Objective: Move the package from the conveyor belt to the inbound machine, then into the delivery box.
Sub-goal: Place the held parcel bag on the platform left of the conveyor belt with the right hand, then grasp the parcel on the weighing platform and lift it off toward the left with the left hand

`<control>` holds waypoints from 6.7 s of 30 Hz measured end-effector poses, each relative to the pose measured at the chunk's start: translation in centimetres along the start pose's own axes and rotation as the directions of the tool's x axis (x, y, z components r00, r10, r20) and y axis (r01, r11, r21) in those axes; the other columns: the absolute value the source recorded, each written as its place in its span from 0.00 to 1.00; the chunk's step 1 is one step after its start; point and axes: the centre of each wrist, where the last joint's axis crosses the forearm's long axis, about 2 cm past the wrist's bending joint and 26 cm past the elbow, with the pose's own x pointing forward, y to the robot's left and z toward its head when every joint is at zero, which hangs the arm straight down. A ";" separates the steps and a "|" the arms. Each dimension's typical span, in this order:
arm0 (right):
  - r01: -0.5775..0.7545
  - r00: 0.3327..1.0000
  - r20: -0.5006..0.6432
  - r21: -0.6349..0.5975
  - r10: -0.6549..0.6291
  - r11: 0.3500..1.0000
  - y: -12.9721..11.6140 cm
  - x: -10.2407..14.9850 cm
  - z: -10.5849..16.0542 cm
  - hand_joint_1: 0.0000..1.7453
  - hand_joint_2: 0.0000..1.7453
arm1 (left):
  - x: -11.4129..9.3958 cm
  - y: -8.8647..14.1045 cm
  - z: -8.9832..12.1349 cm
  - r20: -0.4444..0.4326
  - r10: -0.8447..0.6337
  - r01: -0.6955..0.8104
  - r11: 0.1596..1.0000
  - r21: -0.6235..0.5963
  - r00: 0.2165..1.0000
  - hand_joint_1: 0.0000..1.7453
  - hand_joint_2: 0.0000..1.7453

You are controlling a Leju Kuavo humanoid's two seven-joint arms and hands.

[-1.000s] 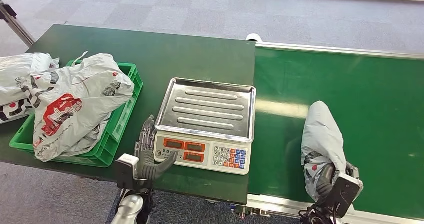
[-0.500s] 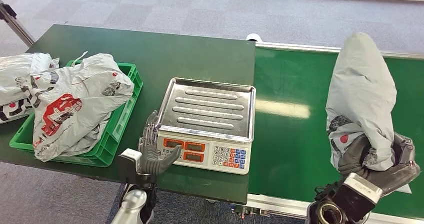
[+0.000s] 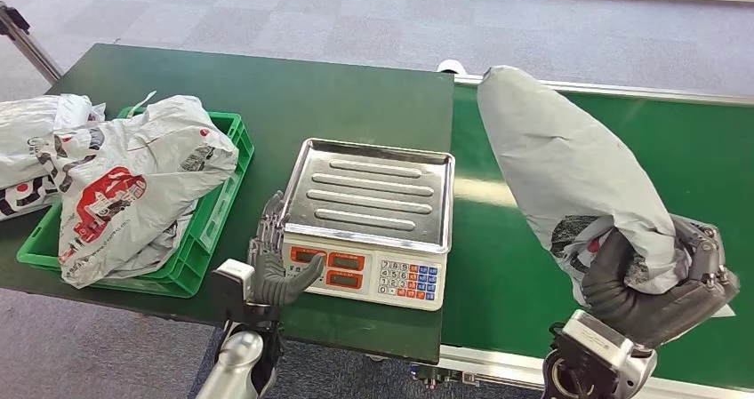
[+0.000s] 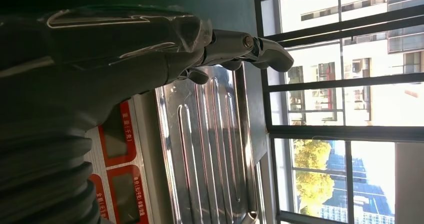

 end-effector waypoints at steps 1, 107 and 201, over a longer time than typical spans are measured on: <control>-0.025 0.999 0.030 0.026 0.024 0.999 0.3 0.1 -0.1 1.00 1.00 | 0.0 0.0 -0.1 0.001 0.003 -0.003 1.000 -0.004 1.000 0.00 1.00; 0.624 0.755 -0.417 0.216 -0.506 0.751 4.7 0.0 8.3 0.00 1.00 | -0.3 1.1 -0.3 -0.007 0.002 -0.002 1.000 0.014 1.000 0.00 1.00; 0.622 0.709 -0.634 0.358 -0.307 0.697 2.2 -5.0 14.7 0.00 1.00 | -0.6 1.3 -12.8 0.058 -0.726 0.619 0.538 -0.573 0.685 1.00 1.00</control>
